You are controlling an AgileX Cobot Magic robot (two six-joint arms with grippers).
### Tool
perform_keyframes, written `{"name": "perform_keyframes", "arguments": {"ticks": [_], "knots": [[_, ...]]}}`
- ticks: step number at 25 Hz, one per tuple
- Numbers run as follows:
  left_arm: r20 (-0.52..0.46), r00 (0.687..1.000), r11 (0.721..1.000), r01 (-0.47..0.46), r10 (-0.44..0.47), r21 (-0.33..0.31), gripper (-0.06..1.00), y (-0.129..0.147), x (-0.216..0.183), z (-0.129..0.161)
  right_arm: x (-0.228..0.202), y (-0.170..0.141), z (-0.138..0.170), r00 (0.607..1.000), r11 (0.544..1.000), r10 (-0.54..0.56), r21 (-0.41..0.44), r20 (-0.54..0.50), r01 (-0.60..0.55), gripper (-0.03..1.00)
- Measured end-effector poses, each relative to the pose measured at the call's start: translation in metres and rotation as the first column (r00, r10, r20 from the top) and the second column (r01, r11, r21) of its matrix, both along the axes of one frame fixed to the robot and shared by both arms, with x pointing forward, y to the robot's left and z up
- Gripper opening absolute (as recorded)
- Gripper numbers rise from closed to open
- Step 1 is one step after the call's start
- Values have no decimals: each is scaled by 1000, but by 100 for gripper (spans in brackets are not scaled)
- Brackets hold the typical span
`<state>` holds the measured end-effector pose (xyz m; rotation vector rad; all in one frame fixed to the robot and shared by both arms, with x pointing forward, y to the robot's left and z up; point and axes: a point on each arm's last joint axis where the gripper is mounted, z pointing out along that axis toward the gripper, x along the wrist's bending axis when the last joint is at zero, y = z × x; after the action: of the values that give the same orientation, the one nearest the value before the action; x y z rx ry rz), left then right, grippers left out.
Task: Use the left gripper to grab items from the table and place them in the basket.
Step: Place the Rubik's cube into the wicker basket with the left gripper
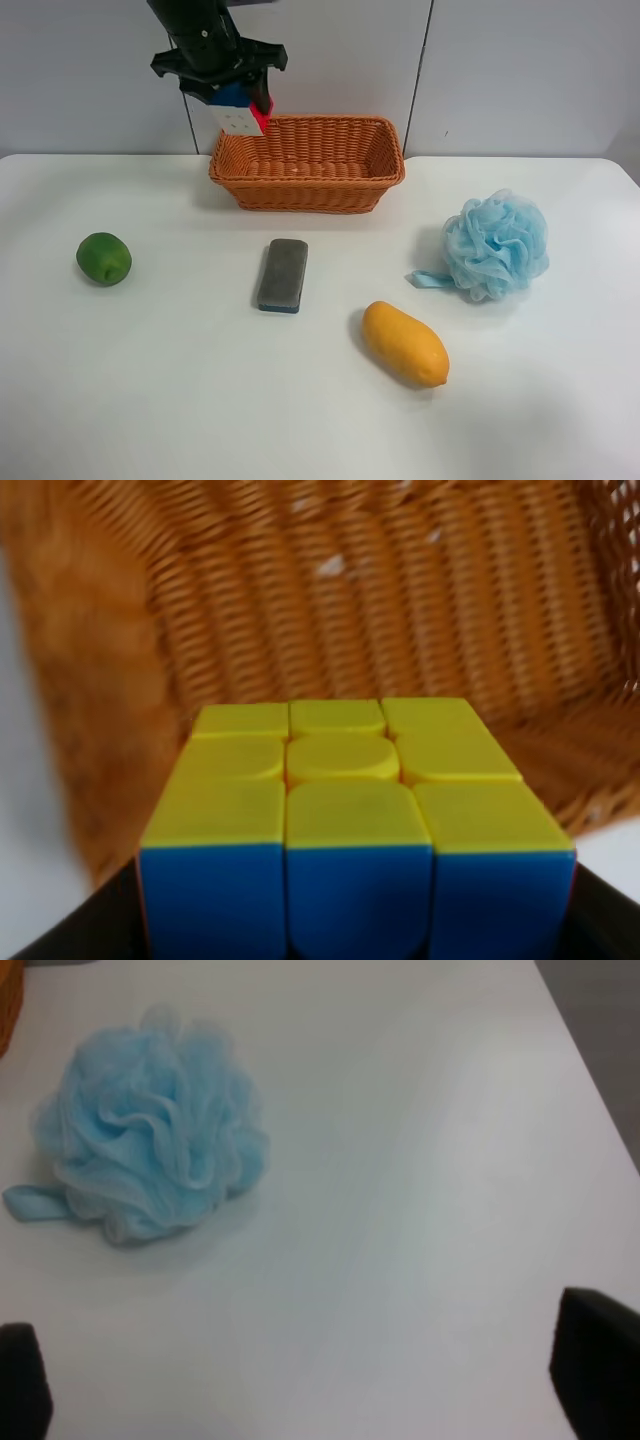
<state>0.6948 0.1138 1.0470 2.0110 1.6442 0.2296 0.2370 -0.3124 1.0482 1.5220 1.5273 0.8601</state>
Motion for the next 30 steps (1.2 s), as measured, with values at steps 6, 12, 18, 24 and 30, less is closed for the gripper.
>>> {"name": "perform_keyframes", "arguments": {"ticks": [6,12,18,24,30], "knots": [[-25,1000,1000,6,-7,-19,56,-11,22,-53,0,0,0,1000,1000,0,0,0,0,99],[4,1000,1000,25,-25,-8,56,-15,34,-87,0,0,0,1000,1000,0,0,0,0,99],[7,1000,999,20,-20,-27,68,-17,37,-96,0,0,0,1000,1000,0,0,0,0,99],[-5,1000,999,19,-19,-48,98,-18,35,-91,0,0,0,1000,1000,0,0,0,0,99],[-24,999,999,37,-38,-34,99,-9,16,-35,0,0,0,1000,1000,0,0,0,0,99]]}}
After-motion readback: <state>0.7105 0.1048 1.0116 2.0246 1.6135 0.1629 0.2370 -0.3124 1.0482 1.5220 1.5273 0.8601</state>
